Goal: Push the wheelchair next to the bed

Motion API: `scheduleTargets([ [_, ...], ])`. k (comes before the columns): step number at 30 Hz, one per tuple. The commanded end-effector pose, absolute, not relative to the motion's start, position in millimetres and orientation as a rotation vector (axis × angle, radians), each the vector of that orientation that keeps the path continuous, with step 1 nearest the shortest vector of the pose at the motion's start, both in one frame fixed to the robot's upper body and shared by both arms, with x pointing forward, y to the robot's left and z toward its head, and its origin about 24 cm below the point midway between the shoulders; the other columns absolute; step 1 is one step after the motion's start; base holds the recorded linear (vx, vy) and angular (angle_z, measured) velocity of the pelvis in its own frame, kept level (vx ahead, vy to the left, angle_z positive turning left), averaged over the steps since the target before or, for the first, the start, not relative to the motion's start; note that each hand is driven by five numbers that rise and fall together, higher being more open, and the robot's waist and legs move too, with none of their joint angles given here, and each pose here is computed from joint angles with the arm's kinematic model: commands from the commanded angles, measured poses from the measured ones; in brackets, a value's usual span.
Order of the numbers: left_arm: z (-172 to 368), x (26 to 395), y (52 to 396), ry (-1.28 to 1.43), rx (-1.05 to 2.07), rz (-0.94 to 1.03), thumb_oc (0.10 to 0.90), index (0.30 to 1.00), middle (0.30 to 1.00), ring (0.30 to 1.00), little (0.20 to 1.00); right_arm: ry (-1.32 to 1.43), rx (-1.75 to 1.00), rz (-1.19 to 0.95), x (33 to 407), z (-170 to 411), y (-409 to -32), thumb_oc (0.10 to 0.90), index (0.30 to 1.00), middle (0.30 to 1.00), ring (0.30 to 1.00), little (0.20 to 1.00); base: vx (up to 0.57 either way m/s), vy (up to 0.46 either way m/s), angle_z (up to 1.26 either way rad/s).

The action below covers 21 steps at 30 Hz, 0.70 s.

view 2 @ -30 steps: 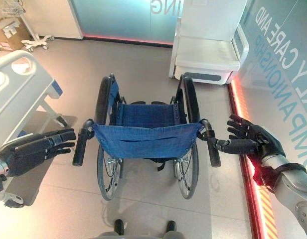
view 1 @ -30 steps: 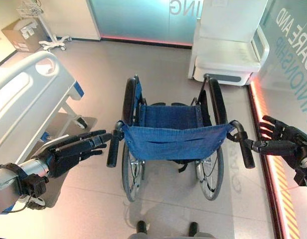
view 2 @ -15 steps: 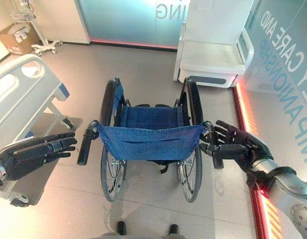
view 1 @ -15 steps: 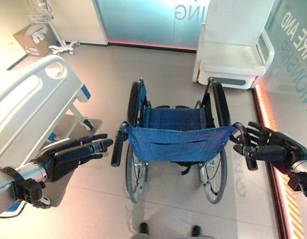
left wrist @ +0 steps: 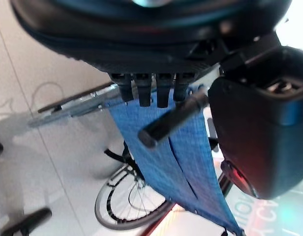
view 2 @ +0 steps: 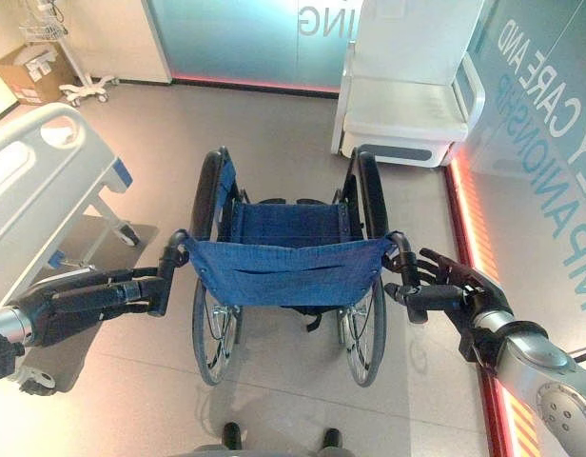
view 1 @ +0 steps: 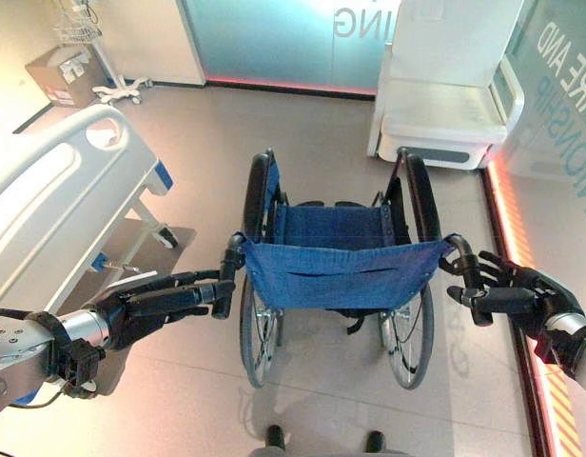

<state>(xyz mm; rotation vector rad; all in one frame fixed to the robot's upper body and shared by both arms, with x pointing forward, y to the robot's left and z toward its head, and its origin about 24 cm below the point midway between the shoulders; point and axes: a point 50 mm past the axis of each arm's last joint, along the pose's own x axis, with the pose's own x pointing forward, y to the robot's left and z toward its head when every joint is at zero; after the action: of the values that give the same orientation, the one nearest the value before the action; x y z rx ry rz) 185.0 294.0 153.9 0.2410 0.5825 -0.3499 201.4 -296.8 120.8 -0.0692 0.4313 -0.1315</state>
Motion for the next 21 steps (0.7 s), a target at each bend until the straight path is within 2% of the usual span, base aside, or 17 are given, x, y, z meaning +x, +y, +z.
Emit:
scheduleTargets([
  [1, 194.2, 209.9, 296.2, 0.407, 0.271, -0.332, 0.8, 0.9, 0.9, 0.9, 0.9, 0.247, -0.205, -0.198, 230.3, 171.4, -304.5, 0.8, 0.9, 0.9, 0.9, 0.9, 0.07, 0.001, 0.01],
  [16, 189.9, 226.0, 284.0, 0.372, 0.245, -0.361, 0.8, 0.9, 0.9, 0.9, 0.9, 0.357, -0.2, -0.1, 245.2, 152.9, -293.2, 0.8, 0.9, 0.9, 0.9, 0.9, 0.02, -0.002, 0.0],
  [17, 189.6, 227.0, 283.2, 0.369, 0.243, -0.365, 0.8, 0.9, 0.9, 0.9, 0.9, 0.36, -0.195, -0.096, 246.4, 153.0, -292.1, 0.729, 0.794, 0.794, 0.794, 0.794, 0.0, 0.0, 0.0],
  [18, 189.4, 227.6, 282.7, 0.367, 0.239, -0.369, 0.8, 0.9, 0.9, 0.9, 0.9, 0.361, -0.194, -0.094, 247.3, 153.1, -291.4, 0.696, 0.745, 0.745, 0.745, 0.745, 0.0, 0.0, 0.0],
  [19, 188.1, 228.9, 282.2, 0.371, 0.228, -0.373, 0.8, 0.9, 0.9, 0.9, 0.9, 0.367, -0.194, -0.088, 249.1, 151.8, -291.0, 0.455, 0.382, 0.382, 0.382, 0.382, 0.03, -0.012, 0.0],
  [20, 187.5, 229.7, 281.2, 0.374, 0.227, -0.377, 0.8, 0.9, 0.9, 0.9, 0.9, 0.372, -0.193, -0.086, 250.1, 151.0, -290.2, 0.4, 0.3, 0.3, 0.3, 0.3, 0.0, 0.0, 0.0],
  [21, 187.3, 229.9, 280.9, 0.376, 0.227, -0.379, 0.8, 0.9, 0.9, 0.9, 0.9, 0.373, -0.193, -0.085, 250.4, 150.8, -290.2, 0.4, 0.3, 0.3, 0.3, 0.3, 0.0, 0.0, 0.0],
])
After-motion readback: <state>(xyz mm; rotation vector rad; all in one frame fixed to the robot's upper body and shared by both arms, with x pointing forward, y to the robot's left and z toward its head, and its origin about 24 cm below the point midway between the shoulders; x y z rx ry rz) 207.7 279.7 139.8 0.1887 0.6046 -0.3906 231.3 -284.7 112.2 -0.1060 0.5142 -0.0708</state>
